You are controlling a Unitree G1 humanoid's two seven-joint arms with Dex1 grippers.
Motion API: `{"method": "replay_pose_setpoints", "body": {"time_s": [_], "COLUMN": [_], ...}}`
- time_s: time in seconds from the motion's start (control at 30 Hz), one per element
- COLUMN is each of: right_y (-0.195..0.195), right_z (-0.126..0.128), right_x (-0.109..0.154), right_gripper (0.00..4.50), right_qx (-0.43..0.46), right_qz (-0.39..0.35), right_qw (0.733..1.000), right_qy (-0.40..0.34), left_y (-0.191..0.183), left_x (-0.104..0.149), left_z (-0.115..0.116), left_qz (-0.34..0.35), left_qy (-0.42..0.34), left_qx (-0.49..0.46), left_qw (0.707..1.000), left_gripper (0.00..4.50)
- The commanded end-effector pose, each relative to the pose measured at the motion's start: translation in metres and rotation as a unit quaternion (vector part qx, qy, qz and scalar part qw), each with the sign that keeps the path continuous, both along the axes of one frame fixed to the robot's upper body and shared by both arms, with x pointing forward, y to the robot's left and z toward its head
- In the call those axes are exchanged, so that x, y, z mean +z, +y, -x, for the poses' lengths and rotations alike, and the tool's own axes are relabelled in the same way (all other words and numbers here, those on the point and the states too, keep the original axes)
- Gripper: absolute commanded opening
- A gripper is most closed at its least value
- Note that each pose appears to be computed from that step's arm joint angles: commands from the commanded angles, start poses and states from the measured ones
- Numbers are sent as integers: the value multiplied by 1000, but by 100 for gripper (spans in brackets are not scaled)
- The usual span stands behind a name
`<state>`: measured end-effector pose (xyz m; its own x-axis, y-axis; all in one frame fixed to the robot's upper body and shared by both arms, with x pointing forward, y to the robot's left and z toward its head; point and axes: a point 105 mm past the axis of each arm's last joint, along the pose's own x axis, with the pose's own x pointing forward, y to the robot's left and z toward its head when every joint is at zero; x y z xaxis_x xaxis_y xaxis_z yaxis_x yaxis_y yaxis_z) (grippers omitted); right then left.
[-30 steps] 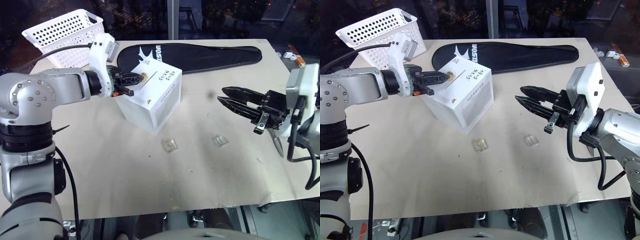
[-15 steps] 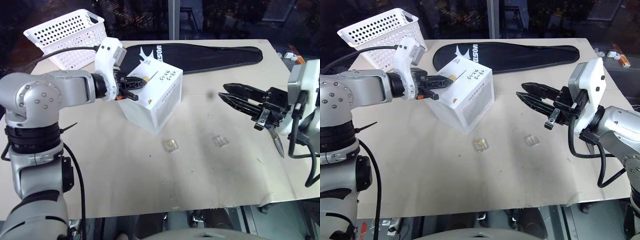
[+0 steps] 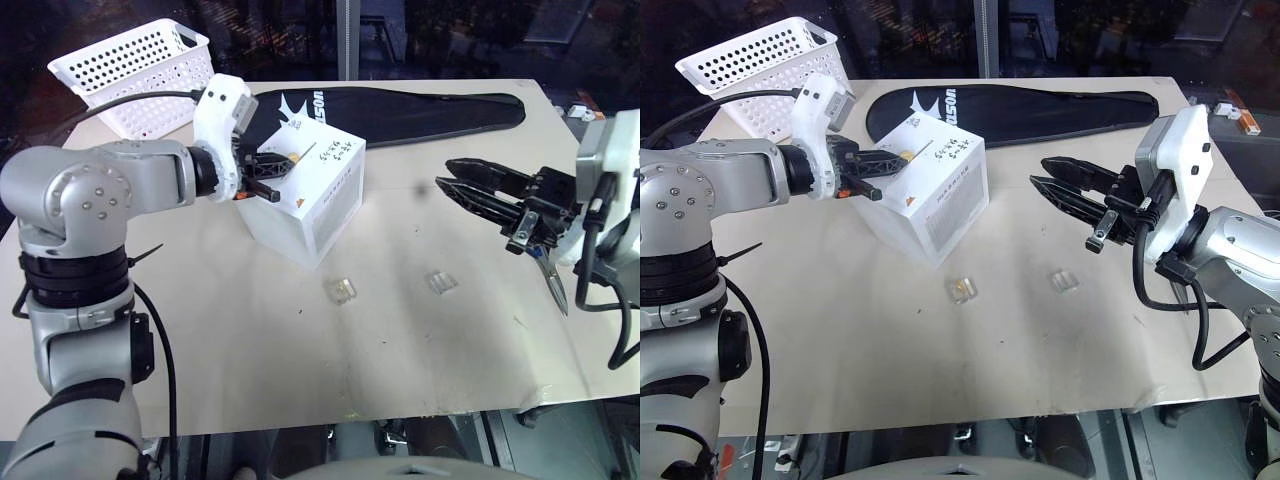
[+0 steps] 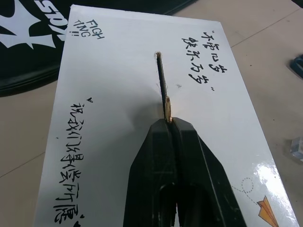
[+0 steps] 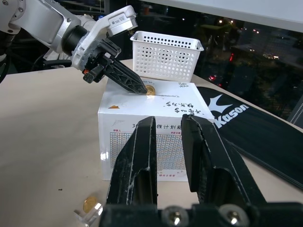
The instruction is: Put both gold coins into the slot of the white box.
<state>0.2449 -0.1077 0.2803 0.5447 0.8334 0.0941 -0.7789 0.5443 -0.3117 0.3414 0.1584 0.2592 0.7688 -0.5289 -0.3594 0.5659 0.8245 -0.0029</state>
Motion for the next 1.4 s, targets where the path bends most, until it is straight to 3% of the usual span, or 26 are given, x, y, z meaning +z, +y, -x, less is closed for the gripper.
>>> {"method": "replay_pose_setpoints", "body": {"time_s": [0.03, 0.07, 0.23, 0.27, 0.33, 0.47, 0.57, 0.77, 0.97, 1.27, 1.4], "right_y": [3, 3, 4, 5, 9, 26, 46, 74, 95, 101, 105], "right_z": [7, 6, 5, 4, 2, -4, -1, 4, -10, -23, -23], "right_x": [7, 7, -5, -11, -23, -65, -96, -121, -131, -141, -139], "right_gripper": [93, 93, 99, 99, 99, 99, 99, 99, 99, 99, 225], "right_qx": [10, 10, 8, 8, 6, 18, 60, 123, 145, 129, 128], "right_qz": [-2, -2, 16, 24, 33, 66, 84, 110, 121, 148, 142], "right_qw": [1000, 1000, 1000, 1000, 999, 990, 980, 967, 960, 955, 957], "right_qy": [-23, -22, -2, 8, 39, 124, 169, 193, 208, 222, 220], "left_y": [-3, -5, -4, -5, -5, -6, 8, 15, 23, 29, 29], "left_x": [6, 7, 21, 26, 33, 40, 19, -36, -67, -80, -83], "left_z": [4, 5, 7, 10, 20, 66, 103, 136, 138, 143, 143], "left_qz": [1, 2, 26, 37, 44, 98, 135, 82, 53, 12, -2], "left_qy": [-11, -12, -48, -56, -77, -140, -98, -22, -20, -36, -47], "left_qx": [-11, -16, -14, -23, -44, -162, -227, -259, -247, -268, -272], "left_qw": [1000, 1000, 998, 997, 995, 972, 960, 962, 967, 963, 961], "left_gripper": [0, 0, 224, 241, 343, 343, 343, 343, 343, 343, 346]}}
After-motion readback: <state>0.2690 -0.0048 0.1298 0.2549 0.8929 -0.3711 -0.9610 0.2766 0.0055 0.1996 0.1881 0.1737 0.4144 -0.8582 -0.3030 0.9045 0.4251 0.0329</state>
